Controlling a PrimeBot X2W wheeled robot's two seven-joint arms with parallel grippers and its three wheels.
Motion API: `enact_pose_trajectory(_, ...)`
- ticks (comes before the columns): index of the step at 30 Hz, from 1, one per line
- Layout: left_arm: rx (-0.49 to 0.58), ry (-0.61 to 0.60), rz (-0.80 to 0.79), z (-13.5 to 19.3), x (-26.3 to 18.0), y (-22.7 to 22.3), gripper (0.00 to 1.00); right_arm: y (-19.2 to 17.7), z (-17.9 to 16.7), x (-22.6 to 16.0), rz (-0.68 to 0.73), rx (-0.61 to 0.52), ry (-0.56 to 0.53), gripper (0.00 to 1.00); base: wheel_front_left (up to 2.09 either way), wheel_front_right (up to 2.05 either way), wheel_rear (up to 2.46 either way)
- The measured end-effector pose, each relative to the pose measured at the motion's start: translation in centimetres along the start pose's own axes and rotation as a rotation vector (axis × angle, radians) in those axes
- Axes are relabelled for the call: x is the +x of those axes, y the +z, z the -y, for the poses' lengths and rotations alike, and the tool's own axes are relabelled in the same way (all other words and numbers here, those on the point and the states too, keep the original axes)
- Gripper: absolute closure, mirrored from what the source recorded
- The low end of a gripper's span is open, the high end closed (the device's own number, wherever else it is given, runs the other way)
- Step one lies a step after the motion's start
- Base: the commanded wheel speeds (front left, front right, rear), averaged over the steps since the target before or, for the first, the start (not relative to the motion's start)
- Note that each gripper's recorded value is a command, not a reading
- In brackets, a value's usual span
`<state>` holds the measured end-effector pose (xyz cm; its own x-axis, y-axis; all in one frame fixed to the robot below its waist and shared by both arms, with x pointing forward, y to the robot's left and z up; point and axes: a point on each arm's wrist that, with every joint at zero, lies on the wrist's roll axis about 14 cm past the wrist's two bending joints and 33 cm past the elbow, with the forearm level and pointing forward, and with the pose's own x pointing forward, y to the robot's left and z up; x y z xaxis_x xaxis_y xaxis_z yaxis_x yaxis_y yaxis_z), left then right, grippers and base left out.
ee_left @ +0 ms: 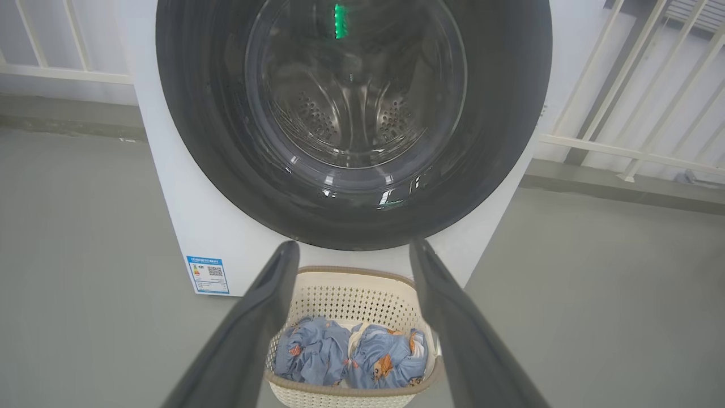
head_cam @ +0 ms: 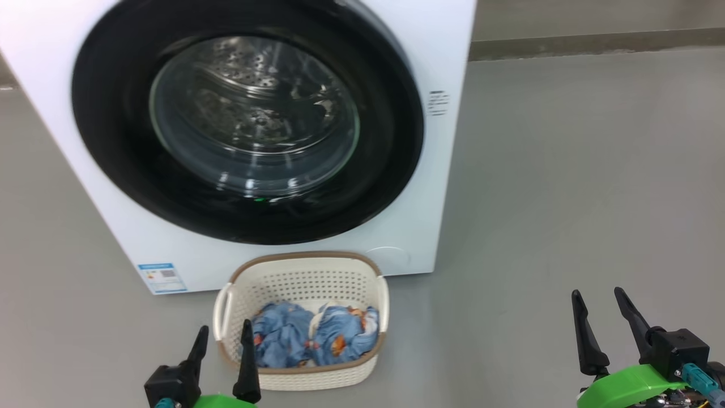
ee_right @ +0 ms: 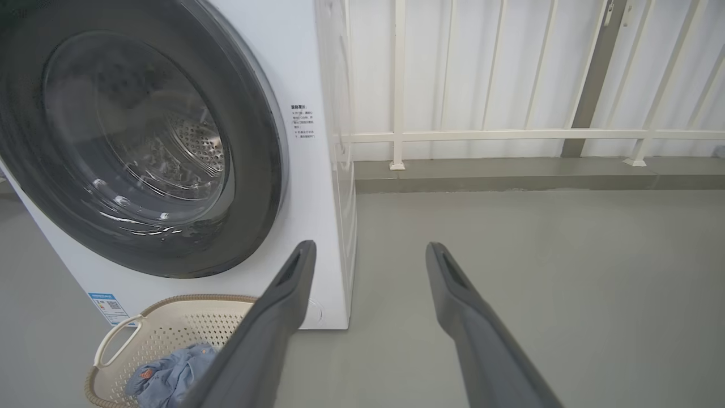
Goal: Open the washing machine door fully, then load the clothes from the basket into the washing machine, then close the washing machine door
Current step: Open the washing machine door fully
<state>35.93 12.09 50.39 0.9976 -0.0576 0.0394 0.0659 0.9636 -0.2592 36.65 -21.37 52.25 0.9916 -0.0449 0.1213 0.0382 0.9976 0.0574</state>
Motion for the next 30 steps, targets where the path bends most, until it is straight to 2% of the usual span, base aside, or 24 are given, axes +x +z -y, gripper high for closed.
enact_pose_trajectory(7,0.004,0.001,0.011,-0.04,-0.01,0.32,0.00,0.03,-0.08,-0.01,0.001,0.000,0.003,0.00,1.31,0.95,-2.26)
enact_pose_trajectory(14,0.004,0.002,0.012,-0.05,-0.01,0.36,0.00,0.02,-0.16,-0.01,0.000,0.000,0.005,0.00,0.68,0.68,-1.36)
enact_pose_trajectory(30,0.007,0.008,0.022,-0.10,0.05,0.66,0.00,0.03,-0.39,0.02,0.001,0.000,0.012,0.00,0.07,0.07,-0.14)
